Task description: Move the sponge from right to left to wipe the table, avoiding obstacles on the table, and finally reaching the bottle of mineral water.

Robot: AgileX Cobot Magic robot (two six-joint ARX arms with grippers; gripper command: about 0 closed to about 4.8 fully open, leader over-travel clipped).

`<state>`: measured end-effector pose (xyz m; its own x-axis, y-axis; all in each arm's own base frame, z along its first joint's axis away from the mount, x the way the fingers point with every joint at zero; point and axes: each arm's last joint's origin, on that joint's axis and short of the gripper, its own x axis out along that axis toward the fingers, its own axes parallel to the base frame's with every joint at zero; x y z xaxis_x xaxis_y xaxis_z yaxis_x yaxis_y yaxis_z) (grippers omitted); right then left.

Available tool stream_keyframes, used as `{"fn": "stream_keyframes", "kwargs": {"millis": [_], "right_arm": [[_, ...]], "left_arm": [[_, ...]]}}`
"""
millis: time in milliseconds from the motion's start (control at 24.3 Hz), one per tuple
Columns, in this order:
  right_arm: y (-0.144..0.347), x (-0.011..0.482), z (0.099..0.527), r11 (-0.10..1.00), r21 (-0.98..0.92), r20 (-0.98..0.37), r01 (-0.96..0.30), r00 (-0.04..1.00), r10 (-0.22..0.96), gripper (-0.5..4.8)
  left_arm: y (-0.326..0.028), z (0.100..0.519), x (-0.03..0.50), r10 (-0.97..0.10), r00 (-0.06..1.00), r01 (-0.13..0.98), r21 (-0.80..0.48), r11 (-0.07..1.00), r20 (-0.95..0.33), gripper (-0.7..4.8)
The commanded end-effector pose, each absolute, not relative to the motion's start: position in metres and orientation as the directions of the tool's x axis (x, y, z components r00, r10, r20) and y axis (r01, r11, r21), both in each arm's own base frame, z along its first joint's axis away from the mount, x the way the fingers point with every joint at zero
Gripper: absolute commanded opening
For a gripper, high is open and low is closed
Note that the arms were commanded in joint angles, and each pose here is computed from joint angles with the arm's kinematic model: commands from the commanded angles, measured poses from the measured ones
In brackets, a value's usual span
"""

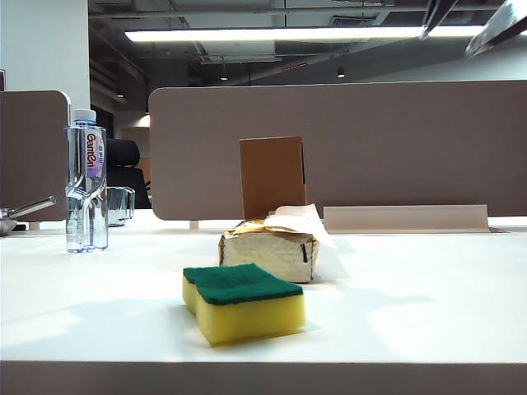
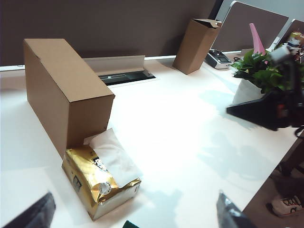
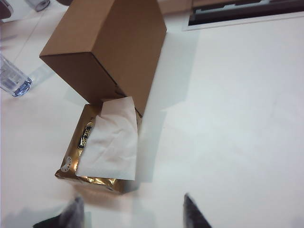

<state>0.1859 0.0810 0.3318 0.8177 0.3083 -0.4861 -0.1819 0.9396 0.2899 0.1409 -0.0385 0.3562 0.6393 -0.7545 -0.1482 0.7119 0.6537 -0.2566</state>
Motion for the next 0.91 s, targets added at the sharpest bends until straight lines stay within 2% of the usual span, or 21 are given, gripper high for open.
{"fn": "stream_keyframes", "kwargs": {"millis": [41, 206, 288, 411, 453, 741, 823, 905], "right_arm": [[0.07, 0.177, 0.335, 0.952, 0.26, -0.5, -0.163, 0.82, 0.277, 2.6], [0.054, 0.167, 0.331, 0.969, 0.217, -0.572, -0.115, 0.79, 0.222, 2.52], [0.046, 0.158, 0.329, 0.96, 0.246, -0.613, -0.132, 0.746, 0.26, 2.32], [0.036, 0.147, 0.33, 0.933, 0.314, -0.652, -0.175, 0.675, 0.346, 2.33], [0.031, 0.144, 0.333, 0.937, 0.3, -0.678, -0.177, 0.652, 0.34, 2.33], [0.017, 0.132, 0.345, 0.954, 0.254, -0.721, -0.16, 0.627, 0.297, 2.33], [0.017, 0.129, 0.345, 0.945, 0.275, -0.717, -0.178, 0.617, 0.325, 2.33], [0.02, 0.125, 0.343, 0.912, 0.346, -0.719, -0.22, 0.563, 0.408, 2.33]], "left_arm": [[-0.039, 0.355, 0.139, -0.776, 0.609, 0.728, -0.275, 0.628, -0.162, 4.4], [-0.039, 0.343, 0.135, -0.781, 0.568, 0.721, -0.3, 0.625, -0.26, 4.4], [-0.038, 0.336, 0.131, -0.777, 0.542, 0.714, -0.311, 0.627, -0.321, 4.4], [-0.038, 0.329, 0.128, -0.768, 0.517, 0.712, -0.308, 0.631, -0.378, 4.4], [-0.038, 0.327, 0.127, -0.767, 0.509, 0.713, -0.307, 0.63, -0.39, 4.4], [-0.037, 0.327, 0.127, -0.767, 0.506, 0.712, -0.312, 0.629, -0.394, 4.4], [-0.037, 0.326, 0.126, -0.769, 0.5, 0.711, -0.318, 0.627, -0.398, 4.4], [-0.037, 0.325, 0.125, -0.77, 0.488, 0.706, -0.334, 0.625, -0.411, 4.39]]}}
